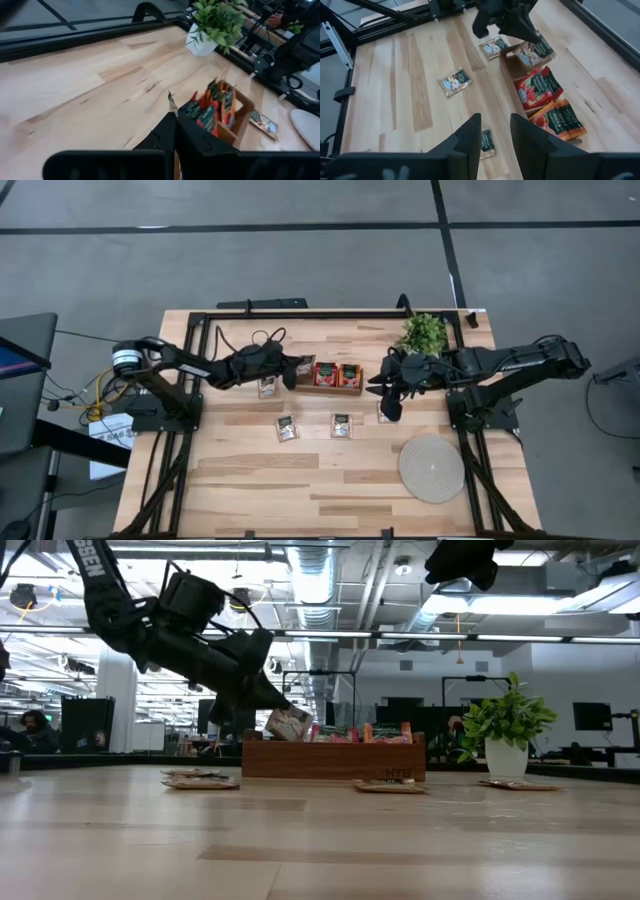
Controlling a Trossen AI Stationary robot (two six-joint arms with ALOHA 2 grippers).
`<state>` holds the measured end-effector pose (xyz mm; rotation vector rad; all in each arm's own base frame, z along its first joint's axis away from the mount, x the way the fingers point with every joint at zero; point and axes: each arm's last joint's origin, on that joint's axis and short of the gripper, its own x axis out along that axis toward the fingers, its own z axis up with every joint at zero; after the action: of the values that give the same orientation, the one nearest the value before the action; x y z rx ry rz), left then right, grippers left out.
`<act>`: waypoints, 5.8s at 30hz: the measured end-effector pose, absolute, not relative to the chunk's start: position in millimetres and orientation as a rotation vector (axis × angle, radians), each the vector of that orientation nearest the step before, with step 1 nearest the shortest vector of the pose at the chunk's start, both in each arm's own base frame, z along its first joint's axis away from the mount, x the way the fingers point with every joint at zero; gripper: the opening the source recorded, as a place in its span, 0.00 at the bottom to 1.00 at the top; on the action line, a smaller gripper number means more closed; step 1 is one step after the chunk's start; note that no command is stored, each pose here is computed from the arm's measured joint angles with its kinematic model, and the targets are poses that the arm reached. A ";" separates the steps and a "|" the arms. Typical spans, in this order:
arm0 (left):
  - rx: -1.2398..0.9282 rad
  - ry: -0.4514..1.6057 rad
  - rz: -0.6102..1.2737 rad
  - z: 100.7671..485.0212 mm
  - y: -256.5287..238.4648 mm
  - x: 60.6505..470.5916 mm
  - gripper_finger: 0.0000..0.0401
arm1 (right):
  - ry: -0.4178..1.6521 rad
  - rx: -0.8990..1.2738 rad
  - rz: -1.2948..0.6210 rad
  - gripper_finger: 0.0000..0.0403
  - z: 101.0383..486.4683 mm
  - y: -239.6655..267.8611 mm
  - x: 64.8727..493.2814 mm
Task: Pick & Place Tea
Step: Put the brown tea bag into the left section of the wooden organizer
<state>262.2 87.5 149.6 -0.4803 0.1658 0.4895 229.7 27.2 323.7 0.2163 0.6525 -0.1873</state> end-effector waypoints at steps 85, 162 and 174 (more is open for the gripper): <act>-0.120 0.580 0.584 167.3 104.8 286.9 0.24 | 0.630 0.227 -0.188 0.24 325.5 27.0 231.2; -0.554 0.781 0.361 196.1 146.1 278.6 0.23 | 0.622 0.186 -0.223 0.24 325.7 25.5 231.2; -0.611 0.760 0.380 196.7 144.8 280.5 0.23 | 0.622 0.186 -0.223 0.24 325.7 25.5 231.2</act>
<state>280.5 144.8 196.7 -0.6112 0.7597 0.3799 231.2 25.5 325.7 0.1860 0.6217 -0.2231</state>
